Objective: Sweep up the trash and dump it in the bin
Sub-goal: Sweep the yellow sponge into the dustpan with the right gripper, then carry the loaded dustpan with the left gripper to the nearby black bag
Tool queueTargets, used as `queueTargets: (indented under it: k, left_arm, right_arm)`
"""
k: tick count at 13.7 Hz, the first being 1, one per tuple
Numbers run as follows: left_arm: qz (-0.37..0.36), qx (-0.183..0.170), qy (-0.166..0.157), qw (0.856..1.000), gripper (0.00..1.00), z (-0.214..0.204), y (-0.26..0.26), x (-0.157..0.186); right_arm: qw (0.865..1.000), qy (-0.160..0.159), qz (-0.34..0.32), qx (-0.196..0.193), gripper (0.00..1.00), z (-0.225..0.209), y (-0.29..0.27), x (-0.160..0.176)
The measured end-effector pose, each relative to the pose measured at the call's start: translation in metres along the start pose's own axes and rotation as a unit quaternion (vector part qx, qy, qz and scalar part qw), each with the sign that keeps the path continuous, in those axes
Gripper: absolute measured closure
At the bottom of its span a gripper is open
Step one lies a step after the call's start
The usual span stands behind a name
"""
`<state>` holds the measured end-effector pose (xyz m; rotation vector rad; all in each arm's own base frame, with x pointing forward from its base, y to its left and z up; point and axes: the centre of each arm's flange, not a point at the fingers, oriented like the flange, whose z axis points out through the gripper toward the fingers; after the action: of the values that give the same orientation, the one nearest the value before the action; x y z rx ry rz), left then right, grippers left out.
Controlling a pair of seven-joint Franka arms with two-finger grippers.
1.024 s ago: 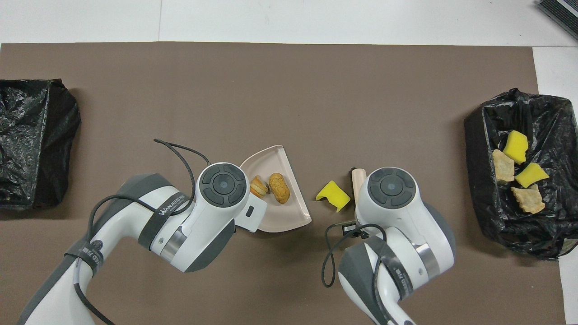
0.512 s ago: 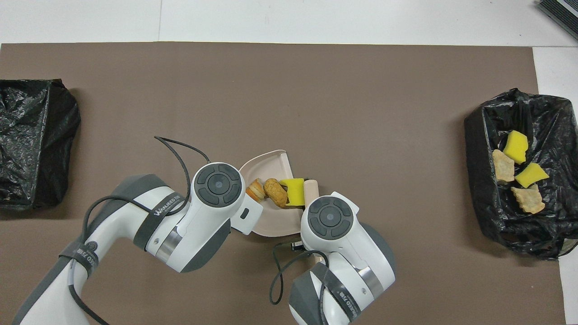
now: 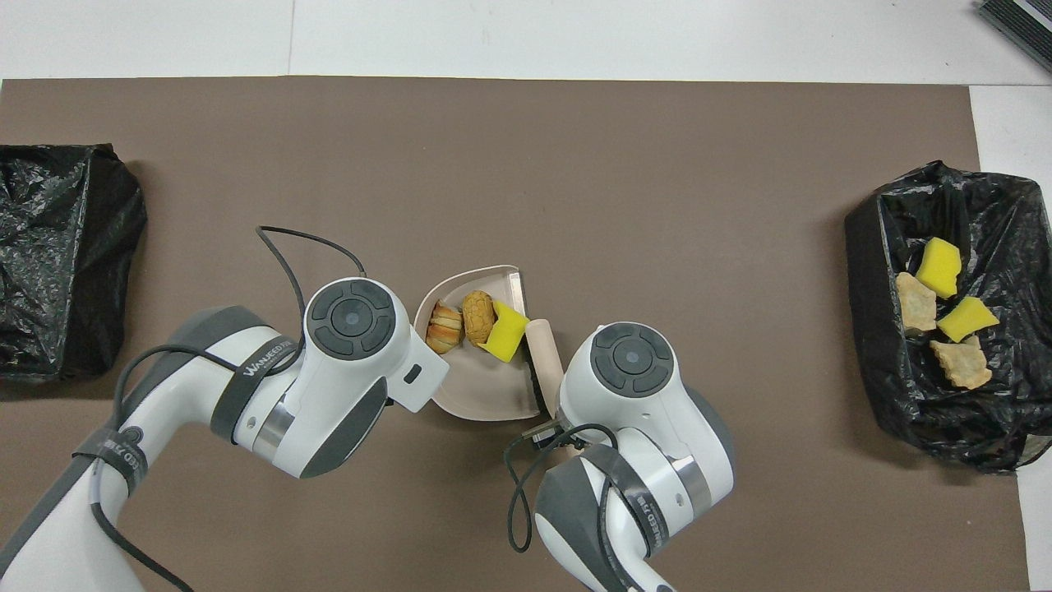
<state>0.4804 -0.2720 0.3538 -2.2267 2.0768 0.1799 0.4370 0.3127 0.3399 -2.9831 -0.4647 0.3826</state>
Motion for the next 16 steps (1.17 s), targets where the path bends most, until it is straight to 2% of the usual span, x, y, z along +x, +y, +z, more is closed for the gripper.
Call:
queueTargets:
  k: [3,7,10,12,14,16]
  left_arm:
    - [0.005,0.008,0.008,1.000,0.68,-0.001,-0.007,-0.006]
    - [0.004,0.015,0.013,1.000,0.68,-0.002,-0.009,-0.007]
    - [0.009,0.017,0.015,1.000,0.68,-0.003,-0.022,-0.027]
    - [0.008,0.025,0.019,0.999,0.68,-0.013,-0.043,-0.069]
    - [-0.004,0.038,0.023,0.999,0.68,-0.027,-0.066,-0.132]
    - [-0.006,0.057,0.025,0.998,0.68,-0.044,-0.090,-0.199]
  right_arm:
    - [1.000,-0.013,0.010,-0.005,0.75,-0.010,0.022,0.002]
    - [0.997,-0.028,0.000,-0.070,0.75,-0.037,0.044,-0.013]
    - [0.996,-0.029,0.032,-0.082,0.75,-0.065,0.078,-0.024]
    - [0.994,-0.035,0.064,-0.076,0.75,-0.072,0.111,-0.024]
    - [0.992,-0.040,0.094,-0.068,0.75,-0.073,0.142,-0.025]
    - [0.991,-0.042,0.102,-0.070,0.75,-0.069,0.134,-0.026]
